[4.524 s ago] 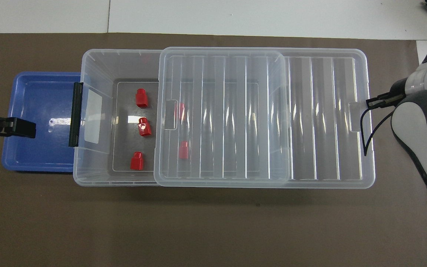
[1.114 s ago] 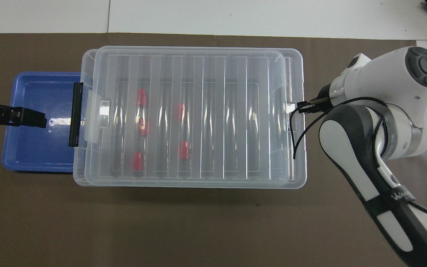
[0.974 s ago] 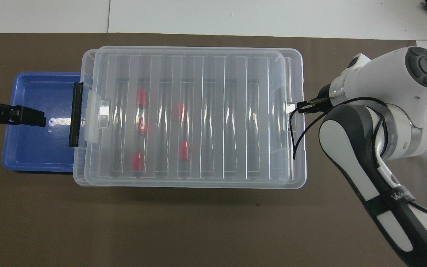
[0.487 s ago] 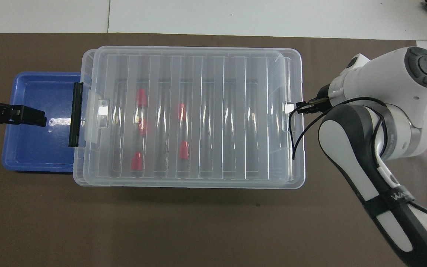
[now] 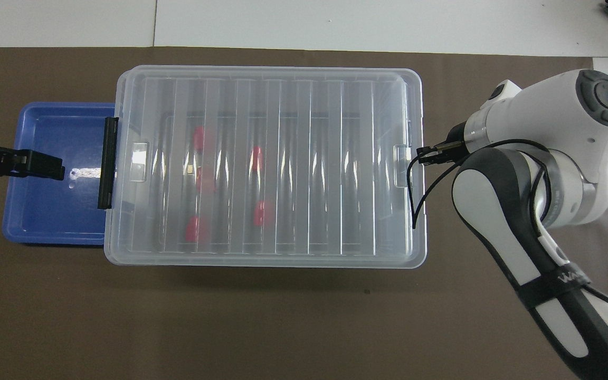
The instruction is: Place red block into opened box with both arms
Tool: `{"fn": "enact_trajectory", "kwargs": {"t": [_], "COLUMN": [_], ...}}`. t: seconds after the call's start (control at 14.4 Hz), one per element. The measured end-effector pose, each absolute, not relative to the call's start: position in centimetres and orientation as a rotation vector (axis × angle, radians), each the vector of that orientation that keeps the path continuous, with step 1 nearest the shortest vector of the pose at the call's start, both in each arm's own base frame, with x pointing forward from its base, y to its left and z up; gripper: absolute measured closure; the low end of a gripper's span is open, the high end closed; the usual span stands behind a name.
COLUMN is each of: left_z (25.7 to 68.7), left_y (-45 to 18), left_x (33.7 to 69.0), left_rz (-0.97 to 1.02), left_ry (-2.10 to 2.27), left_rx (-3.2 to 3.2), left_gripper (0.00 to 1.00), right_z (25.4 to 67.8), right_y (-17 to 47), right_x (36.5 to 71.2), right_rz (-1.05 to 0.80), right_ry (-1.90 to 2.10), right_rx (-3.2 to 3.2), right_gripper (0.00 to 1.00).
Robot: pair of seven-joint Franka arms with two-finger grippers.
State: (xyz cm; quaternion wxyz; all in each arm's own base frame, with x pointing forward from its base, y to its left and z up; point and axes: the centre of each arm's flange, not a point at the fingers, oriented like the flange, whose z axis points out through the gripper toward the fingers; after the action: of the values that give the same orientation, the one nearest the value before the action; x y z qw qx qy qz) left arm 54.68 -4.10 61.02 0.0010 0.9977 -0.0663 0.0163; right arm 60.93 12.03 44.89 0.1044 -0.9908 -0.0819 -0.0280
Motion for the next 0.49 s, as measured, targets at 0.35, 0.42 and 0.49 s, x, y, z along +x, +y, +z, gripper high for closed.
{"fn": "enact_trajectory", "kwargs": {"t": [0.35,0.42,0.49], "left_z": [61.0,61.0,61.0], "left_y": [-3.9,-3.9,-3.9], "left_x": [54.7,54.7,54.7], "left_rz": [0.051,0.051,0.051], "left_ry": [-0.203,-0.202,-0.202], "left_rx": [3.133,3.133,3.133], "left_gripper": [0.0,0.0,0.0], "right_z": [44.8,44.9,45.4], "right_y": [11.2,10.6,9.9], "right_x": [61.0,61.1,61.1], "right_rz": [-0.078,-0.086,-0.101], "right_ry": [-0.251,-0.269,-0.287], "right_rx": [-2.953,-2.985,-3.022], "right_gripper": [0.94,0.85,0.75]}}
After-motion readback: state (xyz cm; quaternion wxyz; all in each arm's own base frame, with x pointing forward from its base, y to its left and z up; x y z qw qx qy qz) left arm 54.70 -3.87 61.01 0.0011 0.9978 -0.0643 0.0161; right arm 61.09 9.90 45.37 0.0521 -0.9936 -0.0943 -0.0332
